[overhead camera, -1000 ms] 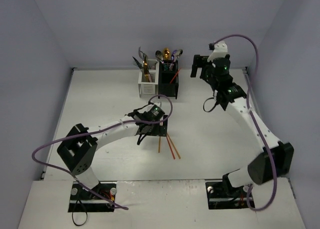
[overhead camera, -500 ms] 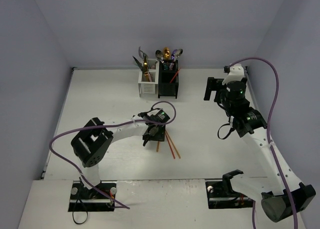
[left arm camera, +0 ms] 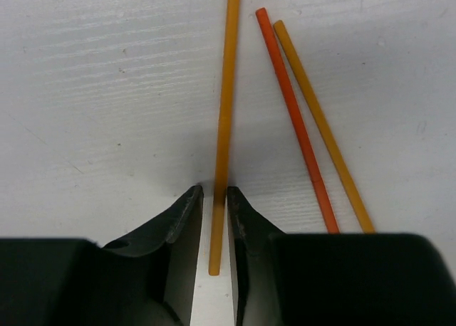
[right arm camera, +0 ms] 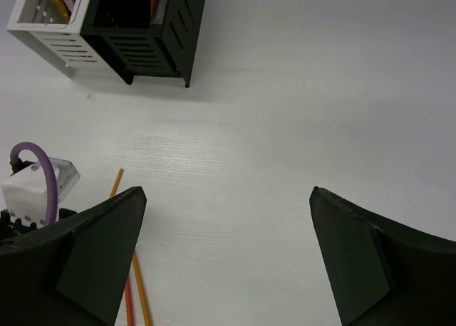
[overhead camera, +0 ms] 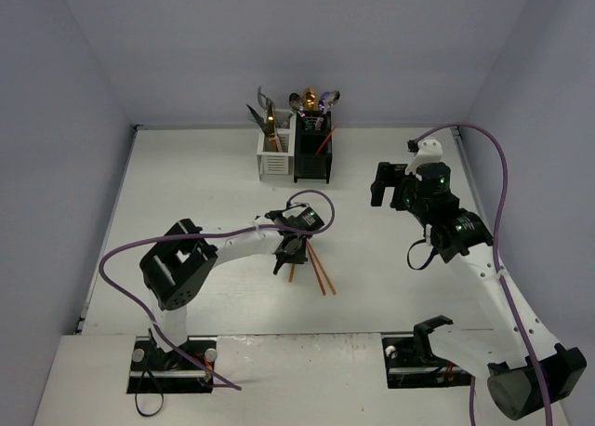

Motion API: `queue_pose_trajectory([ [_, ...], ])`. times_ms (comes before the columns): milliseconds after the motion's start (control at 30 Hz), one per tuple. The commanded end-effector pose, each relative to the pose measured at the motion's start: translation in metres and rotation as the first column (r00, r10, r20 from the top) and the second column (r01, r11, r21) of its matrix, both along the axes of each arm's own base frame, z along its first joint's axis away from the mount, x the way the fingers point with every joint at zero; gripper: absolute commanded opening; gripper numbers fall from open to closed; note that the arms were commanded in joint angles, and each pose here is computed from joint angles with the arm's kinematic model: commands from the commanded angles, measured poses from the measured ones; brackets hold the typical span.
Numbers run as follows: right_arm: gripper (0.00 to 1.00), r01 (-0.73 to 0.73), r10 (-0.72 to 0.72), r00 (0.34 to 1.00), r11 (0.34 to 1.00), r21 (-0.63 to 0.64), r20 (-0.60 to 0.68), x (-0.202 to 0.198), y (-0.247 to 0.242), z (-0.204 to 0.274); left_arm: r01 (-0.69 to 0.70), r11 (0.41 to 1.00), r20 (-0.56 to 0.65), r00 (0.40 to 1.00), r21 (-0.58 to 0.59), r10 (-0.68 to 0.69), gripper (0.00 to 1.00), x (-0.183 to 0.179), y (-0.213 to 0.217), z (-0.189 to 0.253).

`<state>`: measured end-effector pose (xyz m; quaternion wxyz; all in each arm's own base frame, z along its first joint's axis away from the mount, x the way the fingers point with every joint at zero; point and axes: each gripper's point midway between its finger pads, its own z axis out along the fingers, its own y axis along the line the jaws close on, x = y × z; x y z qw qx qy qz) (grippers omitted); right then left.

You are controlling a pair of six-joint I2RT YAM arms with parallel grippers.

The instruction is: Sort the eating utensils into containers

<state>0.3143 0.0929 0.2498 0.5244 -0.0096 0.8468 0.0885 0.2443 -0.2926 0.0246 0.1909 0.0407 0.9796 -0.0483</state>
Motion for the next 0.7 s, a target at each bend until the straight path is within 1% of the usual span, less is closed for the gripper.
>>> queue_pose_trajectory([
  [0, 0.98, -0.099, 0.099, 0.995, 0.99, 0.103, 0.008, -0.001, 0.026, 0.007, -0.026, 0.998, -0.013, 1.0, 0.053, 0.027, 0.01, -0.01, 0.016, -0.003],
  [100, 0.98, -0.149, 0.153, 0.988, 0.978, 0.146, -0.022, -0.003, 0.04, 0.002, -0.026, 0.997, -0.001, 1.0, 0.069, 0.027, 0.0, -0.01, 0.023, 0.0],
  [167, 0.98, -0.179, 0.192, 0.98, 0.965, 0.191, -0.054, -0.005, 0.052, -0.004, -0.024, 0.997, 0.033, 0.999, 0.072, 0.022, 0.0, -0.006, 0.027, 0.009],
  [300, 0.98, -0.223, 0.253, 0.964, 0.935, 0.275, -0.081, -0.005, 0.072, -0.004, 0.01, 0.999, 0.174, 0.985, 0.037, -0.016, 0.0, 0.01, 0.028, 0.05],
  [367, 0.97, -0.253, 0.296, 0.951, 0.91, 0.329, -0.085, -0.005, 0.085, 0.0, 0.036, 0.999, 0.287, 0.958, -0.019, -0.029, 0.0, 0.022, 0.023, 0.084],
  [433, 0.96, -0.281, 0.328, 0.942, 0.884, 0.373, -0.068, -0.003, 0.097, 0.011, 0.073, 0.995, 0.373, 0.927, -0.068, -0.043, 0.0, 0.026, 0.024, 0.113],
  [500, 0.95, -0.302, 0.351, 0.935, 0.864, 0.403, -0.051, -0.003, 0.106, 0.02, 0.109, 0.983, 0.461, 0.887, -0.146, -0.03, 0.0, 0.03, 0.02, 0.142],
  [533, 0.95, -0.318, 0.36, 0.932, 0.855, 0.41, -0.027, 0.001, 0.112, 0.03, 0.148, 0.978, 0.496, 0.866, -0.148, -0.056, 0.0, 0.031, 0.018, 0.15],
  [567, 0.95, -0.339, 0.38, 0.925, 0.844, 0.415, -0.016, -0.001, 0.12, 0.034, 0.183, 0.964, 0.54, 0.84, -0.195, -0.05, 0.0, 0.035, 0.01, 0.164],
  [600, 0.94, -0.361, 0.396, 0.918, 0.833, 0.419, 0.004, 0.0, 0.128, 0.04, 0.212, 0.954, 0.572, 0.818, -0.214, -0.053, 0.0, 0.035, 0.007, 0.175],
  [667, 0.94, -0.385, 0.408, 0.912, 0.82, 0.423, 0.039, 0.003, 0.137, 0.051, 0.27, 0.933, 0.609, 0.79, -0.237, -0.074, 0.0, 0.032, 0.002, 0.188],
])
